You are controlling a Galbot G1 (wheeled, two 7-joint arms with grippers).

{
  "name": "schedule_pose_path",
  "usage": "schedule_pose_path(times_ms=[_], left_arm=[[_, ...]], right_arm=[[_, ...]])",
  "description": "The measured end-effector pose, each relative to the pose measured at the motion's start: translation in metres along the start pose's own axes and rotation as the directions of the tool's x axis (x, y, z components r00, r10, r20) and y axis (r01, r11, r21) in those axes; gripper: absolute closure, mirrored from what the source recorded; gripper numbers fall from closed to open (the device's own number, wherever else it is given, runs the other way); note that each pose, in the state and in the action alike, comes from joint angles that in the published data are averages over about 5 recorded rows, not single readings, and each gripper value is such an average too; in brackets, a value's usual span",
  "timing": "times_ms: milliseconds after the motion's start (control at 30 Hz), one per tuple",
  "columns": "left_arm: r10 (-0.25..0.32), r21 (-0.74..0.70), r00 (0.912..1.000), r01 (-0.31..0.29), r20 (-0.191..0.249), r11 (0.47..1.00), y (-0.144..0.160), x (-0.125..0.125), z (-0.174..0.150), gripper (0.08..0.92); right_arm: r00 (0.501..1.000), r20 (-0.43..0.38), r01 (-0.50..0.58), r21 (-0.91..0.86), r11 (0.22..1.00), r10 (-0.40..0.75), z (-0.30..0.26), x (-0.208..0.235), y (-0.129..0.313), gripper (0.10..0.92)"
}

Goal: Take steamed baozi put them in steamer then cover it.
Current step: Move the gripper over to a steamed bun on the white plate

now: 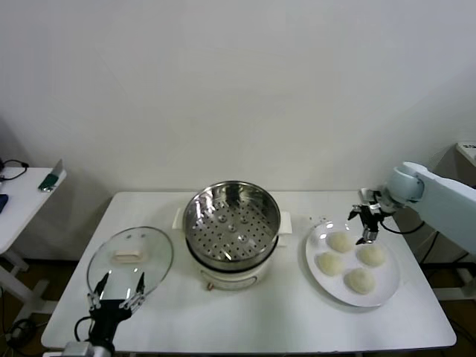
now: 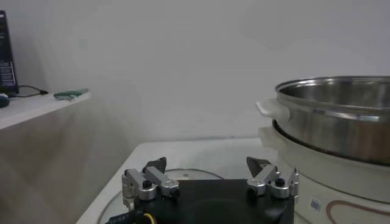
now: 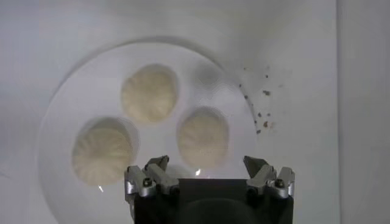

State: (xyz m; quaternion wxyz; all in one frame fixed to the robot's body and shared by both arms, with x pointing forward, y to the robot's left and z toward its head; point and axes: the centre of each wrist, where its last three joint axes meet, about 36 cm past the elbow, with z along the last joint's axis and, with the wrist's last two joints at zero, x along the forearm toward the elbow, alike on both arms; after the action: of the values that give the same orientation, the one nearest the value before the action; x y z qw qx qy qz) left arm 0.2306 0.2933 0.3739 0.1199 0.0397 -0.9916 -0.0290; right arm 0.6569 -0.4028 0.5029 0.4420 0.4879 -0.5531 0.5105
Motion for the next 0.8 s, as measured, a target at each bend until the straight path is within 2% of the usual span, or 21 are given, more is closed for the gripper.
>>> schedule_pose_path(times_ms=[400,800], left_arm=[[-0.009,0.005,1.0,0.009,0.0,1.0,0.001,-0.003,0.004,0.177],[-0.008,0.006,1.0,0.008,-0.006,1.0,0.002,-0.007,0.008,0.177]], right_arm=[[0.999,-0.024,0.021,-0.004,1.0,-0.021,-0.008,-0.041,-0.007,0.2],[0.999,-0.028,0.021,-0.009,1.0,-0.022,-0.015,-0.063,-0.012,0.213]])
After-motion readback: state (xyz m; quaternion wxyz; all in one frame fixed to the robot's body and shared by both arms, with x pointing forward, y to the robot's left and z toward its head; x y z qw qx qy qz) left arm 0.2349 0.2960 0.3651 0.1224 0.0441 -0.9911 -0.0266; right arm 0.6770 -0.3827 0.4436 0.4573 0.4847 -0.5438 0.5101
